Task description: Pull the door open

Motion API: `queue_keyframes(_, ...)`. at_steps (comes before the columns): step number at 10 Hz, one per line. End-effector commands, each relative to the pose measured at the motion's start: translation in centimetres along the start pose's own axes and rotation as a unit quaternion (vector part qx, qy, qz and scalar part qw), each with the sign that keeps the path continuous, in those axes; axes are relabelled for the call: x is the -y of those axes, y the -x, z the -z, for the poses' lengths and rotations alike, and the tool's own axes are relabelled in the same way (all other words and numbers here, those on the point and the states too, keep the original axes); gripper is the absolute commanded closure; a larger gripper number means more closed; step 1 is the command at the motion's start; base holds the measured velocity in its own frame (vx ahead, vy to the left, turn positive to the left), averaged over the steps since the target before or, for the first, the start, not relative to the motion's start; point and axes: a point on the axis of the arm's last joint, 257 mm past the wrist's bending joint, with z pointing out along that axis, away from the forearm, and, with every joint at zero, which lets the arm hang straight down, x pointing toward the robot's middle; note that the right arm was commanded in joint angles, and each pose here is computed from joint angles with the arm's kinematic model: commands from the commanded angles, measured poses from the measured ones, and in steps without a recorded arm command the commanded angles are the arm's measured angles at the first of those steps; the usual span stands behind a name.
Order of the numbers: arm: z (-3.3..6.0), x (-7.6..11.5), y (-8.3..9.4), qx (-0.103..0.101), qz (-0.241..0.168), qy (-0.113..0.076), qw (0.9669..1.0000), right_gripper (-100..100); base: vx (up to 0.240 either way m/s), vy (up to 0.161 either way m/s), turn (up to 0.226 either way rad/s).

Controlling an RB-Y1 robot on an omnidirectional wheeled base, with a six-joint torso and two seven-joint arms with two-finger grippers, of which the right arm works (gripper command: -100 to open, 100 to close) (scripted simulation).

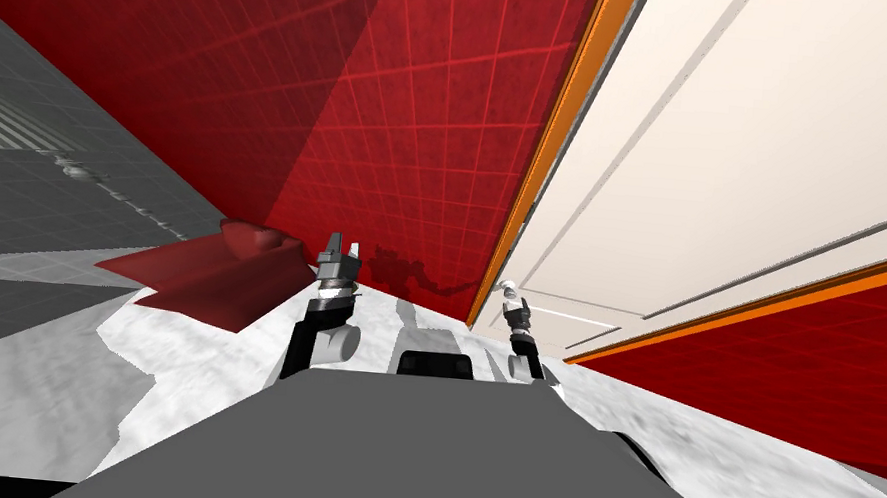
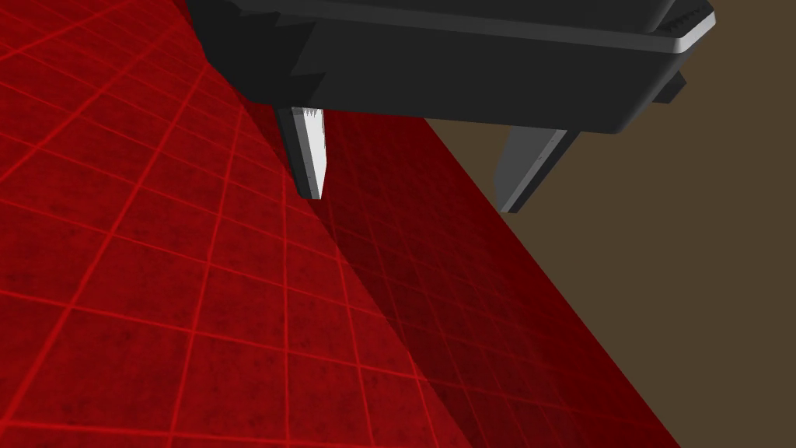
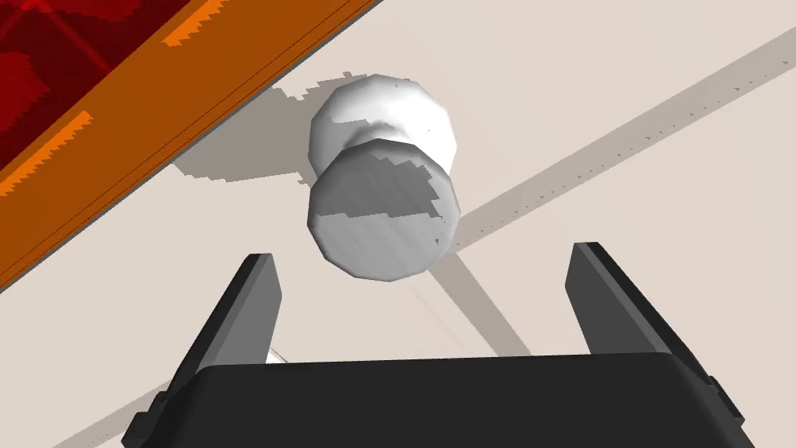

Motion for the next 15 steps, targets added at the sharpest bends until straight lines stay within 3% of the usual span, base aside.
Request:
queue_keyframes(1, -0.11, 0.1, -0.1, 0.001, -0.018, 0.0, 0.9998, -100, -0.041, -0.006, 0.008)
queue_keyframes(3, -0.43, 0.4, -0.6, 0.004, -0.065, 0.001, 0.9979, -100, -0.046, -0.012, 0.019)
queue_keyframes(6, -0.59, 0.6, -0.8, 0.006, -0.101, 0.001, 0.9949, -100, -0.052, -0.013, 0.01)
queue_keyframes(8, -0.9, 1.0, -1.3, 0.009, -0.147, 0.002, 0.989, -100, -0.056, -0.016, 0.018)
queue_keyframes(9, -0.9, 1.0, -1.3, 0.009, -0.156, 0.002, 0.9878, -100, -0.047, -0.013, 0.012)
queue_keyframes(10, -1.05, 1.2, -1.5, 0.011, -0.18, 0.002, 0.9837, -100, -0.053, -0.011, 0.013)
queue_keyframes(11, -1.05, 1.2, -1.5, 0.011, -0.183, 0.002, 0.9831, -100, -0.041, -0.008, 0.007)
queue_keyframes(13, -1.34, 1.6, -1.9, 0.014, -0.228, 0.003, 0.9735, -100, -0.054, -0.017, 0.018)
queue_keyframes(14, -1.34, 1.6, -1.9, 0.014, -0.236, 0.003, 0.9715, -100, -0.054, -0.019, 0.009)
queue_keyframes(15, -1.47, 1.8, -2.2, 0.016, -0.26, 0.003, 0.9655, -100, -0.054, -0.01, 0.008)
